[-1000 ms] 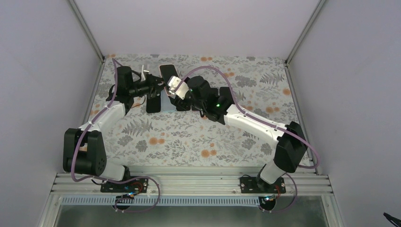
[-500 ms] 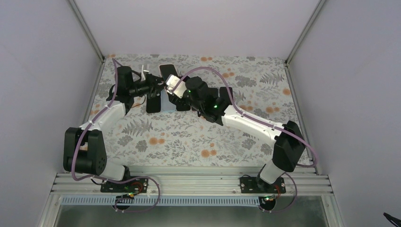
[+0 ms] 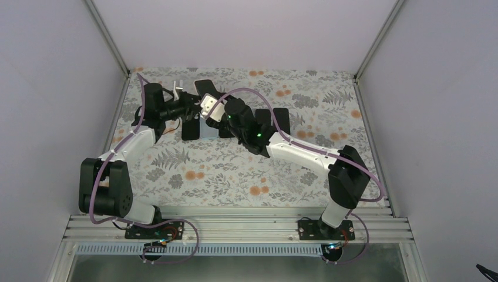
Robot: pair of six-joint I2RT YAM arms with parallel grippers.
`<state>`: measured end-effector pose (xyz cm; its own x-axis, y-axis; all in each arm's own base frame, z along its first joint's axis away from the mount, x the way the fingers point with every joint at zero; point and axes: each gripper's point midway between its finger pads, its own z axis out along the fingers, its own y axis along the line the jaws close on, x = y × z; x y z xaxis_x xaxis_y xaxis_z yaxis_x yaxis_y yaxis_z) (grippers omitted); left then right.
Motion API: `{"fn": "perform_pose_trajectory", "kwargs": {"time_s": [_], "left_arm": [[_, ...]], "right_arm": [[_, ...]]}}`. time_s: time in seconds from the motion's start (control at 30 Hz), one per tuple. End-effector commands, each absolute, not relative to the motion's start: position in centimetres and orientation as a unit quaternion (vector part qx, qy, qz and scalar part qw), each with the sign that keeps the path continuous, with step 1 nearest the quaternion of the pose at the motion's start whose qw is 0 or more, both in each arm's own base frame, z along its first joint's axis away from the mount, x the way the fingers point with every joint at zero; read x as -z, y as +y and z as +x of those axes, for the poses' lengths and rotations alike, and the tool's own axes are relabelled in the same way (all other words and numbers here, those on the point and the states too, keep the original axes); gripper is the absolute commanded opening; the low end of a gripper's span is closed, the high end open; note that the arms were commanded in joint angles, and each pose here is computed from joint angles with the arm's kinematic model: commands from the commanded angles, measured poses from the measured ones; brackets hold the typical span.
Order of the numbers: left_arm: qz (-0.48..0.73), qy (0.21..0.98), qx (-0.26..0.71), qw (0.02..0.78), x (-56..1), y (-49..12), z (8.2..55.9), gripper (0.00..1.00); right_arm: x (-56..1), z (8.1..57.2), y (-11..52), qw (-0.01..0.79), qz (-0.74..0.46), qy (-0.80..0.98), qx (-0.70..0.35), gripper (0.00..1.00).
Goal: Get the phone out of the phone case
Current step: Remove the phone case from the phone.
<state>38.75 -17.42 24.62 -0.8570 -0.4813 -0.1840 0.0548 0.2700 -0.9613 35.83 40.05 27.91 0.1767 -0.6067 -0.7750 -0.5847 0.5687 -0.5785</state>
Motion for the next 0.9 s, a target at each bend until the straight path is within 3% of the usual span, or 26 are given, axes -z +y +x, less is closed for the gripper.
{"fn": "perform_pose_trajectory", "kwargs": {"time_s": [0.0,0.13,0.3,0.6,0.87], "left_arm": [[-0.093,0.75,0.617,0.222,-26.7,-18.3,37.2,0.02],[-0.092,0.749,0.617,0.223,-26.7,-18.3,37.3,0.02],[-0.093,0.751,0.614,0.224,-26.5,-18.3,37.2,0.02],[-0.098,0.76,0.598,0.234,-26.0,-17.9,37.7,0.02],[-0.133,0.782,0.558,0.244,-24.0,-16.4,39.0,0.03]], "right_arm": [[-29.4,39.6,35.8,0.64,-0.406,0.641,0.121,0.71],[-29.8,40.1,35.2,0.644,-0.406,0.63,0.155,0.52],[-30.5,40.7,34.5,0.649,-0.399,0.624,0.176,0.41],[-31.9,41.6,33.5,0.649,-0.381,0.635,0.172,0.06],[-34.3,41.5,33.7,0.659,-0.368,0.64,0.143,0.04]]}}
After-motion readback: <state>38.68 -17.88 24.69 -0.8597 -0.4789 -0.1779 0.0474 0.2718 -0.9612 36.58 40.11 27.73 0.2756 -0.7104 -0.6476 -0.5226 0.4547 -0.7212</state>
